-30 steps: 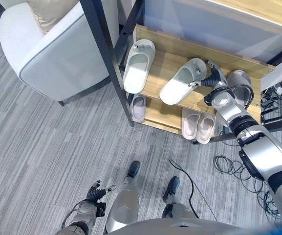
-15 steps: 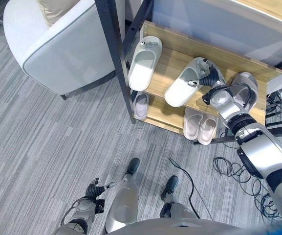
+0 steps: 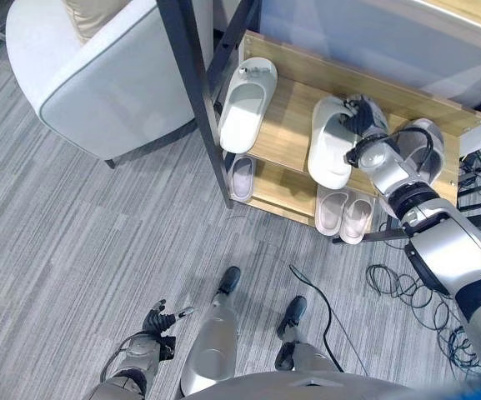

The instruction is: Arrange the slippers neatly on the shoe rack.

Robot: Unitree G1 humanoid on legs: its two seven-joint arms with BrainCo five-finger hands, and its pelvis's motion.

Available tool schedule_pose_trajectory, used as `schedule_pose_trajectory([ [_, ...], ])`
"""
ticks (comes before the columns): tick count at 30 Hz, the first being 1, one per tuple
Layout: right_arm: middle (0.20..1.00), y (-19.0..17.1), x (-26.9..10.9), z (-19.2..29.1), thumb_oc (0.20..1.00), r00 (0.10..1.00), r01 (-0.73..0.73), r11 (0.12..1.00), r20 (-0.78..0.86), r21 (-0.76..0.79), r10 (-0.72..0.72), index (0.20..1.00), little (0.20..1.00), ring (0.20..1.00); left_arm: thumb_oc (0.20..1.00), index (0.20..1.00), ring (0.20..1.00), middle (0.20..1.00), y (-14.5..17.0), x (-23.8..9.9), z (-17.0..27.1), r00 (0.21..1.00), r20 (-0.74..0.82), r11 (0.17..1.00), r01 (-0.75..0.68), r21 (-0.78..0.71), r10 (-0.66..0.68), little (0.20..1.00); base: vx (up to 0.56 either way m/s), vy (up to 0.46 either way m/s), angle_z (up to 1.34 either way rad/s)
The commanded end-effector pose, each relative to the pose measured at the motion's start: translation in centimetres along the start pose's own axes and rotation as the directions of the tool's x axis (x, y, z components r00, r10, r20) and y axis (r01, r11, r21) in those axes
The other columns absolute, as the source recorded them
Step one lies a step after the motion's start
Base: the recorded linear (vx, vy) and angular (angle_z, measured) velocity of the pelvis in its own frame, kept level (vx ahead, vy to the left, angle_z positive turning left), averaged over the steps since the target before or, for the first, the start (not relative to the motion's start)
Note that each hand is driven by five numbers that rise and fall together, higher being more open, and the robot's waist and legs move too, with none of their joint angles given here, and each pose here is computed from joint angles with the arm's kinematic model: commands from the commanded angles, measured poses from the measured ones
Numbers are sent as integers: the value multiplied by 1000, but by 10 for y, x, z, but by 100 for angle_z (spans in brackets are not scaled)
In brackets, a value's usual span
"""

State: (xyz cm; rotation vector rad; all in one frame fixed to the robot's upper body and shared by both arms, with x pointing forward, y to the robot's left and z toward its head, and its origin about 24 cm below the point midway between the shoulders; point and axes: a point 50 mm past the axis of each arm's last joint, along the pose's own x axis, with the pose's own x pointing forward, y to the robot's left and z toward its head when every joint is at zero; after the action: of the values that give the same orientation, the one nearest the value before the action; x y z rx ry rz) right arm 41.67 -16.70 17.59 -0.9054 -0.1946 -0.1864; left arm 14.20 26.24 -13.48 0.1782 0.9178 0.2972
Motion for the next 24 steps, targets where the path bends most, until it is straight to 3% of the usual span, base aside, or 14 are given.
schedule_pose_trajectory([
  [1, 200, -37, 15, 22, 200, 987, 137, 990, 86, -37, -133, 200, 200, 200, 1000, 1000, 1000, 1000, -1, 3, 5, 1000, -12, 1000, 1, 12, 0, 1000, 7, 11, 4],
  [24, 200, -41, 24, 38, 200, 989, 136, 989, 48, 59, -139, 200, 200, 200, 1000, 1000, 1000, 1000, 5, 7, 19, 1000, 18, 1000, -5, 29, 4, 1000, 12, 14, 4],
])
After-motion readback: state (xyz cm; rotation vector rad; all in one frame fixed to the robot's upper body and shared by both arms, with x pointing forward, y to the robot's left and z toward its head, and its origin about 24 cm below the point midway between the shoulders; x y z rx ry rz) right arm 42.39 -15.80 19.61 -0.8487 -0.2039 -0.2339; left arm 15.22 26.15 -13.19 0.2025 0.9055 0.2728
